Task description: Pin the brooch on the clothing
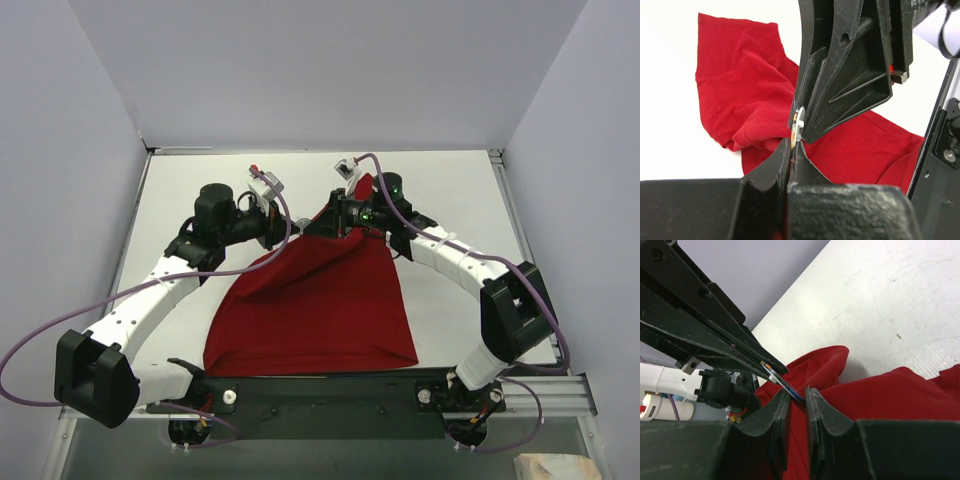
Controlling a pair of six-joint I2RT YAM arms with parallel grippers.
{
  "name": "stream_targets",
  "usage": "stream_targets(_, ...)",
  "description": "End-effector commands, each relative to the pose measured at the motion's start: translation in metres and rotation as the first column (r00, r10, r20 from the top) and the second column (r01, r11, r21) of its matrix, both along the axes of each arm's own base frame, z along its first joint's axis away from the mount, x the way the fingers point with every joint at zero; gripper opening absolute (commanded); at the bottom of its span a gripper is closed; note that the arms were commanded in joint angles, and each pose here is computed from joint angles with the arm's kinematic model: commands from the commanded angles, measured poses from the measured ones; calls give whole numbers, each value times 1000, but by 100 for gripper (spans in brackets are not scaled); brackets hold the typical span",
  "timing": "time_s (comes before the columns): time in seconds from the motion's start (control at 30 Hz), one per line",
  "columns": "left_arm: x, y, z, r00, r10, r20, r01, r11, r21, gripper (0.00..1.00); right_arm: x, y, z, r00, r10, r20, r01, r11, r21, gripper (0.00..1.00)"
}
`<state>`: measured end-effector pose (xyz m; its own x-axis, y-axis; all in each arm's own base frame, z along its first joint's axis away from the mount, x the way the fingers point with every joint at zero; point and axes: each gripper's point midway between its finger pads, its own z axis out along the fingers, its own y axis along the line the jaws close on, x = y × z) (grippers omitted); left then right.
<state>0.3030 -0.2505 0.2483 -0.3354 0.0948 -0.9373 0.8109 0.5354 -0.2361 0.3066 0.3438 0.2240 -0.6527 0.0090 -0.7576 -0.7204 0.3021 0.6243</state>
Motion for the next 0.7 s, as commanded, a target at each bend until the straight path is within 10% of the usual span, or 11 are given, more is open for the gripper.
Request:
stream_targets(0.0,-15,-24,35,991,-105,80,110,992,-57,0,1,16,39,995,-39,92,34,998,55,11)
stream_targets(0.67,-28,-27,33,987,-127,97,132,990,-50,0,19,8,44,968,-247,-47,251,960,127,4)
